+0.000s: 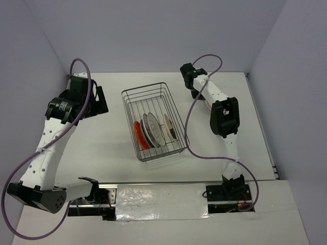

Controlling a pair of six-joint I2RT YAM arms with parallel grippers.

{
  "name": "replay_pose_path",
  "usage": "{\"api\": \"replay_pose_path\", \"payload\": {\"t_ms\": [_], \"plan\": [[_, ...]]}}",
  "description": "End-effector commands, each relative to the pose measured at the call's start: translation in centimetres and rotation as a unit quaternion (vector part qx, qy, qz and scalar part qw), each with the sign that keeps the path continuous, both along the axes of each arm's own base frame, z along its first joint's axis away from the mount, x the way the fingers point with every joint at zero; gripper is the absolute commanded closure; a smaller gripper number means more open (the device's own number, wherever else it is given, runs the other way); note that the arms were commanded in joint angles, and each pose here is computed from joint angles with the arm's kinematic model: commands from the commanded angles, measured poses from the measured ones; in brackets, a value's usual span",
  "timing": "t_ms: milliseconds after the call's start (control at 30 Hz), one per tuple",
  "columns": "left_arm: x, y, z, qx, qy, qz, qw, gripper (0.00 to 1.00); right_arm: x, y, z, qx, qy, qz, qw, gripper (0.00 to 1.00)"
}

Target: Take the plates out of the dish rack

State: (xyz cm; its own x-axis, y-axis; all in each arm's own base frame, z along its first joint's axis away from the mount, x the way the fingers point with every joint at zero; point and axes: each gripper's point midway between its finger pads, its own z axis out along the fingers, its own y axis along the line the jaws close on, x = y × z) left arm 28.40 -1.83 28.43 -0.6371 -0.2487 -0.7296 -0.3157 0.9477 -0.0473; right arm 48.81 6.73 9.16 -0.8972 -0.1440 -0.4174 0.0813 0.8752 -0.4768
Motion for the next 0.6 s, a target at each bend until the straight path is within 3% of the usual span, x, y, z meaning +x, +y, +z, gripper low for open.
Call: {"api": "replay_pose_path", "payload": {"t_ms": [0, 67, 100, 233, 333, 367, 433, 467, 533, 567], "plan": [[-1.2, 0.0, -0.1, -0.001, 0.012, -0.004, 1.0, 0.01, 1.8, 0.0, 1.4, 0.01, -0.039, 0.006, 0.999, 0.89], [-1.7, 0.2, -0.6, 0.003, 0.019, -0.006, 1.0, 0.0, 1.9, 1.3, 0.7, 0.044, -0.035, 0.018, 0.998, 0.65], [-2.0, 0.5, -0.7, 0.009, 0.022, -0.001, 1.0, 0.0, 1.8, 1.5, 1.5, 0.056, -0.04, 0.01, 0.998, 0.3], [-2.5, 0.8, -1.7, 0.017, 0.032, 0.004, 0.999, 0.01, 1.9, 4.4, 7.2, 0.155, -0.104, 0.025, 0.982, 0.0], [-2.6, 0.8, -2.4, 0.014, 0.039, 0.007, 0.999, 0.01, -0.4, 8.7, 13.4, 0.266, -0.141, 0.059, 0.952, 0.0], [-2.6, 0.8, -2.5, 0.014, 0.039, 0.009, 0.999, 0.0, -2.6, 13.1, 16.1, 0.334, -0.151, 0.118, 0.923, 0.0], [-2.5, 0.8, -2.8, 0.013, 0.039, 0.014, 0.999, 0.0, -6.0, 18.2, 18.4, 0.397, -0.152, 0.19, 0.885, 0.02], [-2.5, 0.8, -2.9, 0.012, 0.037, 0.014, 0.999, 0.0, -9.7, 22.4, 19.7, 0.431, -0.143, 0.243, 0.857, 0.03], [-2.4, 0.6, -3.3, 0.007, 0.038, 0.014, 0.999, 0.0, -12.7, 25.5, 20.2, 0.451, -0.127, 0.271, 0.841, 0.08], [-2.3, 0.6, -3.4, 0.006, 0.037, 0.014, 0.999, 0.01, -13.8, 26.6, 20.2, 0.459, -0.121, 0.271, 0.837, 0.17]]}}
